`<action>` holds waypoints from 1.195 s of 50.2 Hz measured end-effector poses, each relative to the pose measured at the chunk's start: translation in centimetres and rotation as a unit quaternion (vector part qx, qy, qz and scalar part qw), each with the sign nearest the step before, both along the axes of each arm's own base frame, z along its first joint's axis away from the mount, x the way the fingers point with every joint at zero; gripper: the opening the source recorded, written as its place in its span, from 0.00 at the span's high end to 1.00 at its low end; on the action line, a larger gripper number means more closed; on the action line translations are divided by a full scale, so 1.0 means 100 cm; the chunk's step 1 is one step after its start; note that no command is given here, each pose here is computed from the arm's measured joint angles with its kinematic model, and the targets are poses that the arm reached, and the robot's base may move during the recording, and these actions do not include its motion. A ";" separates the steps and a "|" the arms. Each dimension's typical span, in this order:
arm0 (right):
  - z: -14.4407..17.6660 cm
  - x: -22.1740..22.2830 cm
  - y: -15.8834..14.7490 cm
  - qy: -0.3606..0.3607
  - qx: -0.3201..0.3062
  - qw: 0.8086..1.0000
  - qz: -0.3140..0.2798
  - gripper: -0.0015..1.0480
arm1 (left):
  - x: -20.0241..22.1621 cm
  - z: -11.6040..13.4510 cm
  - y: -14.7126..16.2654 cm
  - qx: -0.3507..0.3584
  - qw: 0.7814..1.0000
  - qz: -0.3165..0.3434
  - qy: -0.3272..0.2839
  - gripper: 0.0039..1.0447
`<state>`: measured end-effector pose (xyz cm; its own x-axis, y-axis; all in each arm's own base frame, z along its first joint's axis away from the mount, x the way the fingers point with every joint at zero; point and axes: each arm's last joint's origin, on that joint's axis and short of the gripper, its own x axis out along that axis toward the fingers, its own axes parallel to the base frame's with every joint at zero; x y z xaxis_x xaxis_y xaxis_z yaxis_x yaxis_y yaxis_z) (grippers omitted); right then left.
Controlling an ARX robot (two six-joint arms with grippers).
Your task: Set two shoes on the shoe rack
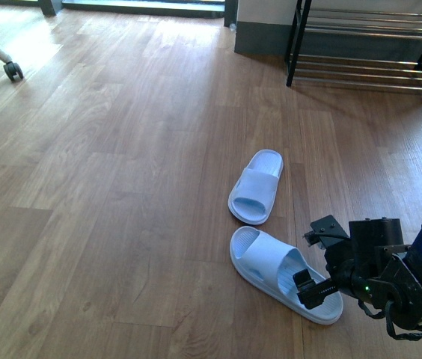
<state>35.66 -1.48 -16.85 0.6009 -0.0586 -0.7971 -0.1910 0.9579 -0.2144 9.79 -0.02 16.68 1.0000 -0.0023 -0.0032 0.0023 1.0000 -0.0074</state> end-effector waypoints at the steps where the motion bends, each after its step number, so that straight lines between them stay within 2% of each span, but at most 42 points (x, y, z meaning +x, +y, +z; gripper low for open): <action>1: 0.000 -0.001 0.000 0.000 0.001 1.000 0.000 0.09 | 0.000 0.000 0.000 0.000 1.000 0.000 0.000 0.09; 16: 0.011 -0.010 0.021 -0.016 0.038 0.999 0.031 0.09 | 0.000 0.000 0.000 0.000 1.000 0.000 0.000 0.09; 34: 0.013 -0.002 0.023 -0.038 0.038 0.998 0.021 0.09 | 0.000 0.000 0.000 0.000 1.000 0.000 0.000 0.09; 60: 0.020 -0.026 0.034 -0.038 0.032 0.999 -0.015 0.09 | 0.000 0.000 0.000 0.000 1.000 0.000 0.000 0.09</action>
<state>33.03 1.87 -14.89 0.6585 -0.0279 -0.7521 -0.1470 0.9753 -0.1650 9.79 -0.02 16.68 1.0000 -0.0023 -0.0032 0.0023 1.0000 -0.0074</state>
